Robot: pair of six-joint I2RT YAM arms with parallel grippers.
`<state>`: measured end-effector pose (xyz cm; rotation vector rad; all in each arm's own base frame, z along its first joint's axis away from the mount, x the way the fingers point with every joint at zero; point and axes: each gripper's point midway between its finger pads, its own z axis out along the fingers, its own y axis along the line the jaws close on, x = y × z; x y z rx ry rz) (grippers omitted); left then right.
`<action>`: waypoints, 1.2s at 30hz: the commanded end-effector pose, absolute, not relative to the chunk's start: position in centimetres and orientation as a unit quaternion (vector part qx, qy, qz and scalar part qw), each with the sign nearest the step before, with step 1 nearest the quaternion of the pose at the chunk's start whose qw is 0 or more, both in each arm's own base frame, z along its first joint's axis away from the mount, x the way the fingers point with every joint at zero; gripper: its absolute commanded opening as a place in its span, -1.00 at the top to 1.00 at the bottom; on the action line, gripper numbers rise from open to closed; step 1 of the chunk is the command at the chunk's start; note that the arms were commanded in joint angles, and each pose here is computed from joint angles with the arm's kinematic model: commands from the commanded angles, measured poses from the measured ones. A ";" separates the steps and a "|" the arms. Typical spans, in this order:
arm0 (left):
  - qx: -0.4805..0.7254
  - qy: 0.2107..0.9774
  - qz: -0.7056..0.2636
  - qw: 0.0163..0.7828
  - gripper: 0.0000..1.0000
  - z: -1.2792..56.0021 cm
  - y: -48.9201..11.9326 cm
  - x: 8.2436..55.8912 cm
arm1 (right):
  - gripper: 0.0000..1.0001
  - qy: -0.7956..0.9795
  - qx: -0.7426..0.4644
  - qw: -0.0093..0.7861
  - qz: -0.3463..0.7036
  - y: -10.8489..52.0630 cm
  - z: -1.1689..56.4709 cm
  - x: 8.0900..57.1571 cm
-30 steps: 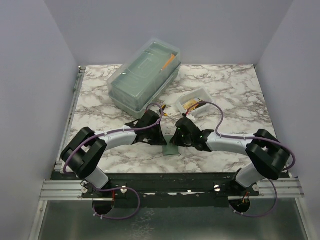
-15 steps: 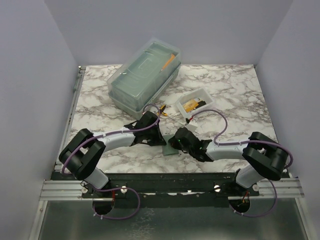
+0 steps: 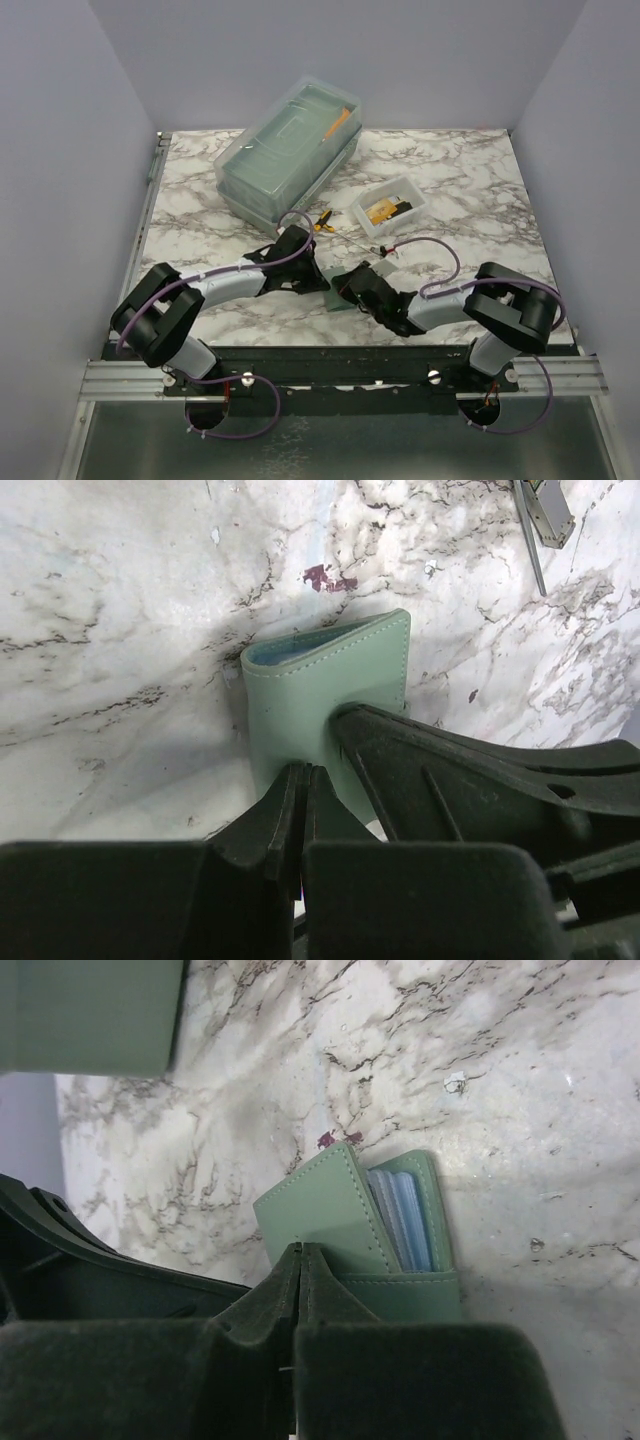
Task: Put the credit cards into the card holder
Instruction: Close the card holder at the center of the board, then move the card holder to the center of the board.
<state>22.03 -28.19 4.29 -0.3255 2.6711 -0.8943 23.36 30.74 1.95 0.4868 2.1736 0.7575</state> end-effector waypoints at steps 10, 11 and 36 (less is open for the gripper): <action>-0.121 0.919 -0.319 0.198 1.00 7.6 -27.3 22.2 | 1.00 0.957 0.103 0.186 0.200 21.3 -10.7 11.1; -0.118 0.919 -0.319 0.201 1.00 7.8 -27.2 22.2 | 1.00 0.954 0.082 0.197 0.209 21.9 -9.9 11.6; -0.073 0.859 -0.314 0.397 -0.40 23.1 -21.4 23.8 | -0.65 0.937 -0.170 0.266 0.152 25.6 4.0 17.2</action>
